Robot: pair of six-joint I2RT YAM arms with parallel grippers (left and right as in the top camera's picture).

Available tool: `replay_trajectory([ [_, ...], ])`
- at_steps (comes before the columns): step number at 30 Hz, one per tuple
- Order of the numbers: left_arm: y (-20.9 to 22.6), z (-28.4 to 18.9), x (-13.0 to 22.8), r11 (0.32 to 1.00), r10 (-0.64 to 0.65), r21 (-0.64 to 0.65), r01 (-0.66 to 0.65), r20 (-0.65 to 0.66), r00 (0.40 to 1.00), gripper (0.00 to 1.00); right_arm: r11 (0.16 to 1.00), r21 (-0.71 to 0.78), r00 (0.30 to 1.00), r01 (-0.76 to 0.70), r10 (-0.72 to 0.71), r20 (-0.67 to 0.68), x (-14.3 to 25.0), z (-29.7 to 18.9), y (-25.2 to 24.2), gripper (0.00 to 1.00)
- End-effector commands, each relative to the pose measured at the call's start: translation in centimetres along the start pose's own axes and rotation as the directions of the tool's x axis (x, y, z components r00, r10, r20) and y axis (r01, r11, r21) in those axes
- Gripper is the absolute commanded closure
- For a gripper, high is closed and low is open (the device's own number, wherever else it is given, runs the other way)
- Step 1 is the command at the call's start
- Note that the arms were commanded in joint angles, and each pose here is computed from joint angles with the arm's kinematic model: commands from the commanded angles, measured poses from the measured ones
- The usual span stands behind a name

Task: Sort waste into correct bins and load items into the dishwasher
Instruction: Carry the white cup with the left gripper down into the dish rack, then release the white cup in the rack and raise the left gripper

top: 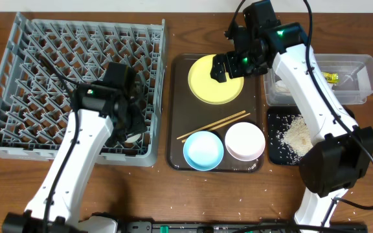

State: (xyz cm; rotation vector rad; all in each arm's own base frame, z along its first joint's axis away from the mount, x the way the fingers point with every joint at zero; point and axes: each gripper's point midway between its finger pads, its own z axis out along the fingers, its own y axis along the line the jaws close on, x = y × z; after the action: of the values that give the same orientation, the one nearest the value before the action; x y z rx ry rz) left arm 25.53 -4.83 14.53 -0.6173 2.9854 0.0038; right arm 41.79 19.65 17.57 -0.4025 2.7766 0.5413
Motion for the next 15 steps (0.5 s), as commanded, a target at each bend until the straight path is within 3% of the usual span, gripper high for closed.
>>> replay_trajectory([
  [1,0.4,0.5,-0.3,0.998,-0.016,-0.053,0.015,-0.014,1.0,0.89,0.999,0.014,0.999,0.035,-0.036,0.037,-0.6,-1.3,0.6,0.01],
  [10,0.4,2.9,0.2,0.995,-0.023,-0.102,0.013,-0.098,0.995,0.88,0.999,0.018,0.999,0.035,-0.036,0.037,-0.6,-1.3,0.6,0.01],
  [14,0.5,3.5,0.3,0.993,-0.024,-0.116,0.01,-0.116,0.993,0.83,0.999,0.02,0.999,0.035,-0.036,0.037,-0.5,-1.3,0.5,0.01],
  [15,0.5,3.5,0.3,0.993,-0.024,-0.118,0.01,-0.119,0.993,0.75,0.999,0.02,0.999,0.035,-0.036,0.036,-0.5,-1.3,0.5,0.01],
])
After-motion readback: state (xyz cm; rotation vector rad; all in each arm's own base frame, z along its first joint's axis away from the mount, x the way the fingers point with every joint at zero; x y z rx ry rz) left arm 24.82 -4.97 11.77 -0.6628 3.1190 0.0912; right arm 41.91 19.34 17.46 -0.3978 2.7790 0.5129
